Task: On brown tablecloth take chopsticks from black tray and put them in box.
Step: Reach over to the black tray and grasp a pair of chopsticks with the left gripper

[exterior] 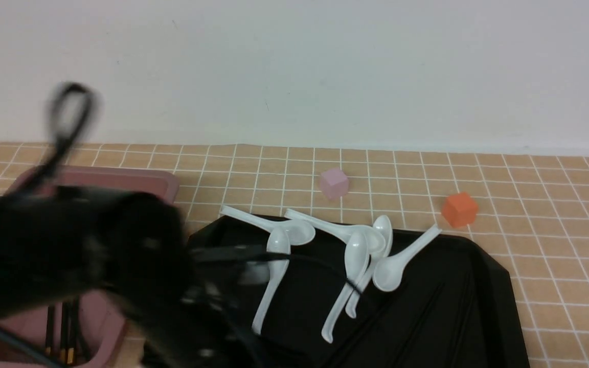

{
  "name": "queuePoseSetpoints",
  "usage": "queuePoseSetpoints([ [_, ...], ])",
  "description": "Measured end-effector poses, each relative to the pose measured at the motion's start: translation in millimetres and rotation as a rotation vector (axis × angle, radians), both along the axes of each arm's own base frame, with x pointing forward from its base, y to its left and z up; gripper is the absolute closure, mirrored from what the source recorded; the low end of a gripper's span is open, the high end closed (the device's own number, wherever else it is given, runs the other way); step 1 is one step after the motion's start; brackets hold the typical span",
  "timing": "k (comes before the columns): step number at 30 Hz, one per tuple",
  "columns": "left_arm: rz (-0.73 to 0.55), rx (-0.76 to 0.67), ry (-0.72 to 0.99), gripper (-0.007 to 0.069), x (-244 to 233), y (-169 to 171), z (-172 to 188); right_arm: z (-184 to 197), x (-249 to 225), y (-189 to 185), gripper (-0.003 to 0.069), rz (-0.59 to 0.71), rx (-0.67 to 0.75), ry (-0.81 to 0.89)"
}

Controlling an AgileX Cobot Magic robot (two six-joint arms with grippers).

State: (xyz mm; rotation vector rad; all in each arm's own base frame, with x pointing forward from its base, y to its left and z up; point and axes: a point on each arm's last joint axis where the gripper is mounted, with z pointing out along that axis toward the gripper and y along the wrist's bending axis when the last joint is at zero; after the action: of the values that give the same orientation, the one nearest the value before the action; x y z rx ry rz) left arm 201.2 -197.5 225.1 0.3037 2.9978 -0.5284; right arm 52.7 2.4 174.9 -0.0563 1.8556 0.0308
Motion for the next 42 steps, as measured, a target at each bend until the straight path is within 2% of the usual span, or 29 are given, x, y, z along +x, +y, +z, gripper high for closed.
queuePoseSetpoints([
  [4, -0.143, 0.069, -0.121, 0.0596, 6, -39, 6, 0, 0, 0, 0.0419, 0.0, 0.0, 0.0],
  [9, -0.257, 0.149, -0.201, 0.0452, 17, -70, -2, 0, 0, 0, 0.0419, 0.0, 0.0, 0.0],
  [14, -0.33, 0.253, -0.185, 0.0292, 29, -91, -27, 0, 0, 0, 0.0419, 0.0, 0.0, 0.0],
  [15, -0.331, 0.254, -0.188, 0.0292, 30, -91, -26, 0, 0, 0, 0.0419, 0.0, 0.0, 0.0],
  [17, -0.361, 0.331, -0.19, 0.0239, 39, -95, -41, 0, 0, 0, 0.0419, 0.0, 0.0, 0.0],
  [23, -0.415, 0.428, -0.208, 0.0227, 48, -95, -61, 0, 0, 0, 0.0419, 0.0, 0.0, 0.0],
  [30, -0.421, 0.427, -0.216, 0.0262, 51, -99, -67, 0, 0, 0, 0.0419, 0.0, 0.0, 0.0],
  [42, -0.42, 0.421, -0.21, 0.0267, 52, -101, -70, 0, 0, 0, 0.0419, 0.0, 0.0, 0.0],
])
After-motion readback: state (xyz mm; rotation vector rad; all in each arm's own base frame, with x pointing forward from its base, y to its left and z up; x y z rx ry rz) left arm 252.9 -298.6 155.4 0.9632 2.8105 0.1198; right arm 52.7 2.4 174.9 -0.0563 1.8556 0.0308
